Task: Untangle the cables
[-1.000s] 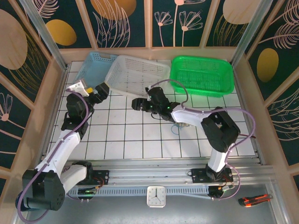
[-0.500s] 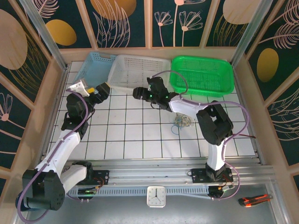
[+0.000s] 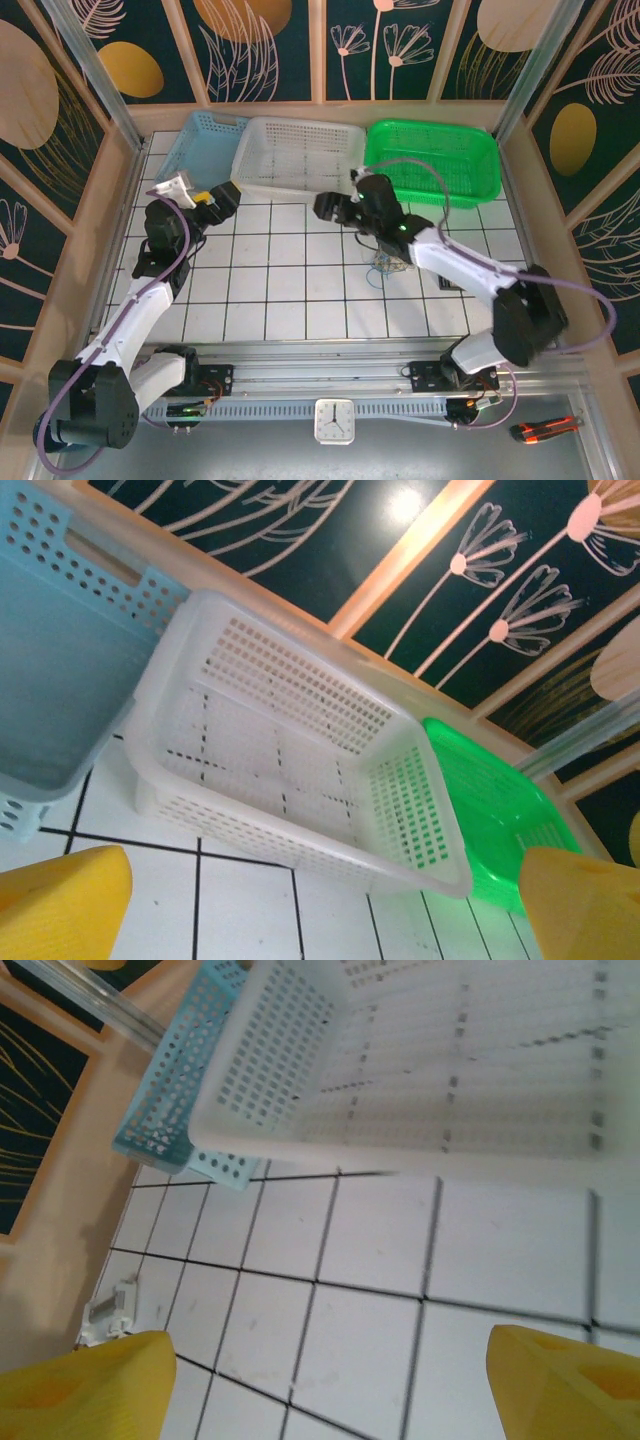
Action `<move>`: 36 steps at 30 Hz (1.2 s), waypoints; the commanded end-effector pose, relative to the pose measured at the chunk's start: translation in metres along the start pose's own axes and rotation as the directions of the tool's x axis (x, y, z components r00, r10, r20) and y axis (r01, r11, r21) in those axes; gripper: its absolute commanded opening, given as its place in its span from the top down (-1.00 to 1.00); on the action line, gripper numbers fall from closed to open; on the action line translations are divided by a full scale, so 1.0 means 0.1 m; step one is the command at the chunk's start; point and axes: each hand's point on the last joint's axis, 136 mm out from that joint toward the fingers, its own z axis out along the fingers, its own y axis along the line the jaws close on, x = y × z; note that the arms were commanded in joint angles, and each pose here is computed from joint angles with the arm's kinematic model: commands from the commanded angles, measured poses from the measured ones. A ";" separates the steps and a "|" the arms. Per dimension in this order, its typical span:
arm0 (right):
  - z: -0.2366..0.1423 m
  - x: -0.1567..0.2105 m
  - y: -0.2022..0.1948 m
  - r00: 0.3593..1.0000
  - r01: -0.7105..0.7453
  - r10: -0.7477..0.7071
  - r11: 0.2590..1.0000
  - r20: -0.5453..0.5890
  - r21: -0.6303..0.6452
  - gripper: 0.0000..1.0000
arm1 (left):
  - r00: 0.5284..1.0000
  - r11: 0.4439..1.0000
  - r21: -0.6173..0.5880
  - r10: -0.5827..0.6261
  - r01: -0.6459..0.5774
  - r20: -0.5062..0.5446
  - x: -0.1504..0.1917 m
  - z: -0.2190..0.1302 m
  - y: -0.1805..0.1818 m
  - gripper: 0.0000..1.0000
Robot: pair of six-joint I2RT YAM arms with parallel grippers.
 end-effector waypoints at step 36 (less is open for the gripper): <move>-0.20 0.28 -0.11 0.998 -0.059 0.060 0.996 -0.007 0.067 -0.69 | 0.986 0.993 0.116 0.014 0.005 -0.169 1.11 0.01 -0.61 -0.98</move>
